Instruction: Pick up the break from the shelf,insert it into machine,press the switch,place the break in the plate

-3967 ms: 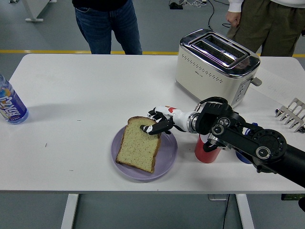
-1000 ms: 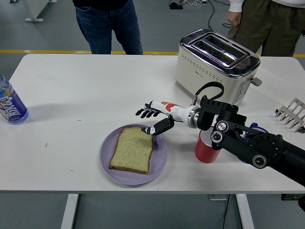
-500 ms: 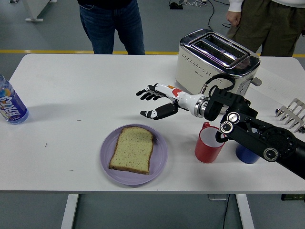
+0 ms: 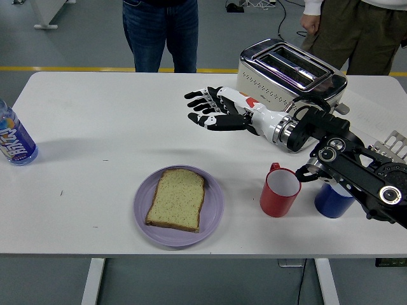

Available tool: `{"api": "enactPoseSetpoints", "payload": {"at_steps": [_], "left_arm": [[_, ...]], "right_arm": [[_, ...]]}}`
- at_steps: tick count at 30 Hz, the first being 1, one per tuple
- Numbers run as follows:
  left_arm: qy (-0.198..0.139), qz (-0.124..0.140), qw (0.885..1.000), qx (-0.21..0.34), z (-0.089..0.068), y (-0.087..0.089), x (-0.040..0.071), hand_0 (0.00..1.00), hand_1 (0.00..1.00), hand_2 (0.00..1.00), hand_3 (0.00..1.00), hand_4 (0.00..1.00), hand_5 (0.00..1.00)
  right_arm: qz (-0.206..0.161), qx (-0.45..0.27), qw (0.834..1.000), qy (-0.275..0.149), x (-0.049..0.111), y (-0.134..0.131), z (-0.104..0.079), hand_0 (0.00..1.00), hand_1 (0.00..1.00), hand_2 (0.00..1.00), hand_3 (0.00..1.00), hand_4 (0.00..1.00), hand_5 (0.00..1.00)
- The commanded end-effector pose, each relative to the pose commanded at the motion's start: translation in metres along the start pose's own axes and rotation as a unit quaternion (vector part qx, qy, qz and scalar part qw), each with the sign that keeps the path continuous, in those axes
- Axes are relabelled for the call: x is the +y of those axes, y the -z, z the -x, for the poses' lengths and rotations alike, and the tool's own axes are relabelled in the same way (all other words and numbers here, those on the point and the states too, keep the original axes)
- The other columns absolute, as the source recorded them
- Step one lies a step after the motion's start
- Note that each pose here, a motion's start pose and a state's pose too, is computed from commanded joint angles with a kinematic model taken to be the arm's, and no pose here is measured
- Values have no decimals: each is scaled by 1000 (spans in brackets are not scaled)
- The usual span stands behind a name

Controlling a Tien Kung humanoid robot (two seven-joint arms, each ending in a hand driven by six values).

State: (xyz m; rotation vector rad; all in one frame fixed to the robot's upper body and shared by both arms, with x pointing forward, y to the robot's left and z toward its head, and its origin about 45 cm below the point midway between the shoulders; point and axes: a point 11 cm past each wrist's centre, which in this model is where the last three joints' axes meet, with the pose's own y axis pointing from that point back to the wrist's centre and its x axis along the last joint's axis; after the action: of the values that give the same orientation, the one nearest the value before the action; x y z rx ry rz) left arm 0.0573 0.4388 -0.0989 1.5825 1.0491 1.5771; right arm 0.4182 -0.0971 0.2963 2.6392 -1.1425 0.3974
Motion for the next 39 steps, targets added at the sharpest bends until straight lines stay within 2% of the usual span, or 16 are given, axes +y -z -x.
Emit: {"api": "enactPoseSetpoints", "payload": {"at_steps": [11, 24, 33, 39], "left_arm": [[0, 0, 1000, 1, 0, 1, 0, 632, 492, 470, 540, 331, 803], [-1, -5, 1000, -2, 0, 5, -1, 632, 492, 470, 540, 332, 805], [-1, -10, 1000, -5, 0, 11, -2, 632, 491, 471, 540, 330, 804], [0, -12, 1000, -6, 1, 13, -3, 631, 491, 473, 540, 330, 807]], "right_arm": [[-38, -74, 996, -24, 14, 11, -16, 871, 809, 779, 808, 608, 348], [-73, -143, 984, -81, 41, 14, -47, 854, 784, 749, 764, 589, 346], [-76, -155, 978, -114, 58, 7, -69, 845, 773, 735, 748, 568, 319], [-73, -158, 977, -124, 64, 2, -75, 847, 773, 736, 748, 564, 315]]}}
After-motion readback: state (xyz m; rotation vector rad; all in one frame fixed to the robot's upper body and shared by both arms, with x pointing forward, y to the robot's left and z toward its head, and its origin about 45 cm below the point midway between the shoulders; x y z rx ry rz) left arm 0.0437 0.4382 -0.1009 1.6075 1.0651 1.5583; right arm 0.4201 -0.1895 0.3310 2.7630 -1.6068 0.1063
